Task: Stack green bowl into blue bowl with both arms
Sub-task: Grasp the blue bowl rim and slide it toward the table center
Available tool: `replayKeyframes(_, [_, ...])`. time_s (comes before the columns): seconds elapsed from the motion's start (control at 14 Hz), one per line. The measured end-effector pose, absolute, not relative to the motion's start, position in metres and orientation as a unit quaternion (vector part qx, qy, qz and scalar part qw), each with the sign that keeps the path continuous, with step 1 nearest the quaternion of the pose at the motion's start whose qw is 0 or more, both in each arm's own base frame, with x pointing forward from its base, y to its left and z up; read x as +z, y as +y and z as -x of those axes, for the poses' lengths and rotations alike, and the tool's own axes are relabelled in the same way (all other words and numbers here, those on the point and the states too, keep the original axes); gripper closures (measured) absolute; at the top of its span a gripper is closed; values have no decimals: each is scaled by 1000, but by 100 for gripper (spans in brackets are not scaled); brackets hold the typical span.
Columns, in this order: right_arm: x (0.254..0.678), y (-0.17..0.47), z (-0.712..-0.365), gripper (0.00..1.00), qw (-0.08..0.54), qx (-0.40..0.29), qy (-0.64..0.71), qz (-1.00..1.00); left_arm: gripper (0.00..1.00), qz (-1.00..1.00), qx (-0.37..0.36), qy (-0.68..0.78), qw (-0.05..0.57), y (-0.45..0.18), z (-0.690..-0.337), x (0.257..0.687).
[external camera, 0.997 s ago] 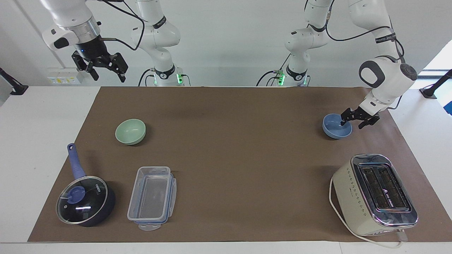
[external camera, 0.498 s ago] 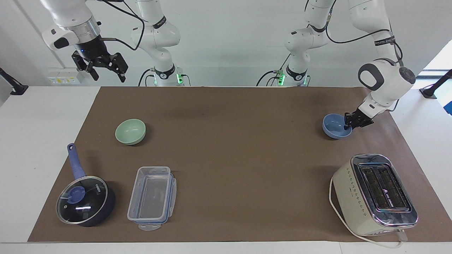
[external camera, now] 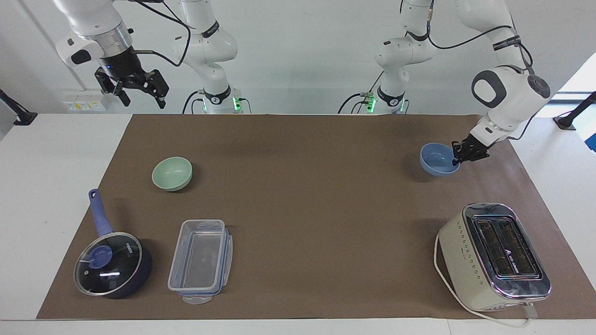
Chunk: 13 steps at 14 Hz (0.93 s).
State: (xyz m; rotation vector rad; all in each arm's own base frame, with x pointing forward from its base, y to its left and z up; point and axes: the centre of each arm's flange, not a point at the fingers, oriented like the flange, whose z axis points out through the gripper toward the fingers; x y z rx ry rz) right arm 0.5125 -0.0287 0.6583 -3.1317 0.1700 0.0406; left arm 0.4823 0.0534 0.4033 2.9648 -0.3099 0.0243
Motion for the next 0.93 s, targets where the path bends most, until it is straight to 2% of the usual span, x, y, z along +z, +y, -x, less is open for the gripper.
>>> replayKeyframes(0.28, [658,-29,-512,0,3,14,54,998,96,-995,-10,-67,77,-102,-473,411])
replayKeyframes(0.57, [658,-29,-512,0,3,14,54,998,96,-997,10,-24,79,-240,-451,379])
replayKeyframes(0.71, [658,-29,-512,0,3,14,55,998,96,-996,14,-8,82,-295,-442,362])
replayKeyframes(0.93, [658,-29,-512,0,3,14,55,998,96,-996,12,-2,84,-343,-441,353])
